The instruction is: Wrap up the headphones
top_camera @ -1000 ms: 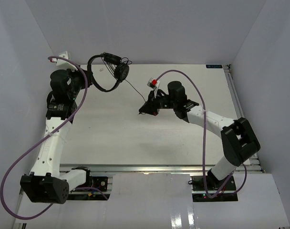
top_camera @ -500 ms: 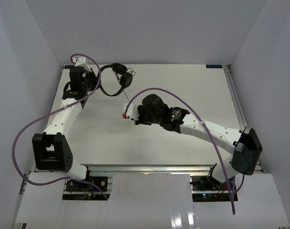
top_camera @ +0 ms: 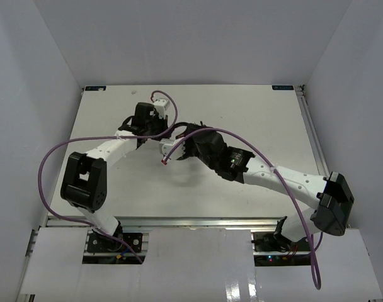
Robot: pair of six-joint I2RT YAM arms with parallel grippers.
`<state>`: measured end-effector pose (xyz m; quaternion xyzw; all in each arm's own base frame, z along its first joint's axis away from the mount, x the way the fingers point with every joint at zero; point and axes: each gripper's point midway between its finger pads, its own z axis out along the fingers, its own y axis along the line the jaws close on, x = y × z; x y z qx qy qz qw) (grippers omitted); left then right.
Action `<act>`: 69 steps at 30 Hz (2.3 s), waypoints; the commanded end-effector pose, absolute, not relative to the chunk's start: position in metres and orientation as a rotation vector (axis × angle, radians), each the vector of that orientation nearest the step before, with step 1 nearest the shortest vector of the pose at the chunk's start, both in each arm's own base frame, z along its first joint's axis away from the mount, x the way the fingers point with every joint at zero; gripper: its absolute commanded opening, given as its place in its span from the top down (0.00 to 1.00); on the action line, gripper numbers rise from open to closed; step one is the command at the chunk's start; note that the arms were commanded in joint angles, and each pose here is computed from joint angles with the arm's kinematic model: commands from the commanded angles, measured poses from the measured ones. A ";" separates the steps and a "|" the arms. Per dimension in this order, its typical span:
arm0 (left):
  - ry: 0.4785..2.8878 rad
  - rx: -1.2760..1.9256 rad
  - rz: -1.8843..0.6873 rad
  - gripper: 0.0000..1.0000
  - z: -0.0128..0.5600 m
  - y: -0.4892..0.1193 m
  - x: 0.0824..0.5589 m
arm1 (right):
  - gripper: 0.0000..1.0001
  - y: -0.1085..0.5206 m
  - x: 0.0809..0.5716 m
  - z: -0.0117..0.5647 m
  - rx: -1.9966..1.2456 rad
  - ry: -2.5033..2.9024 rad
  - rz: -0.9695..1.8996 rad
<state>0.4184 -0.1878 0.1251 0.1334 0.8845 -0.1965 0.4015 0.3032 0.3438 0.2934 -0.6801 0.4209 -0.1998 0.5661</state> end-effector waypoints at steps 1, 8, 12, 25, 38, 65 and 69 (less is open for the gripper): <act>2.130 0.563 -0.685 1.00 0.153 -0.220 0.384 | 0.92 0.336 0.314 0.317 -1.536 0.918 -0.563; 1.982 0.727 -0.841 1.00 0.194 -0.230 0.332 | 0.92 0.320 0.316 0.287 -1.604 1.002 -0.385; 1.951 0.769 -0.900 1.00 0.200 -0.232 0.313 | 0.92 0.314 0.318 0.276 -1.640 1.060 -0.210; 1.839 0.851 -1.002 1.00 0.231 -0.242 0.296 | 0.92 0.308 0.332 0.272 -1.561 1.217 0.297; 1.969 0.656 -0.938 1.00 0.216 -0.238 0.328 | 0.86 0.329 0.310 0.215 -1.532 1.408 0.770; 2.151 0.342 -0.776 1.00 0.137 -0.184 0.388 | 0.31 0.292 0.362 0.163 -1.322 1.700 0.845; 2.181 0.318 -0.754 1.00 0.129 -0.177 0.394 | 0.31 0.274 0.374 0.163 -1.278 1.729 0.807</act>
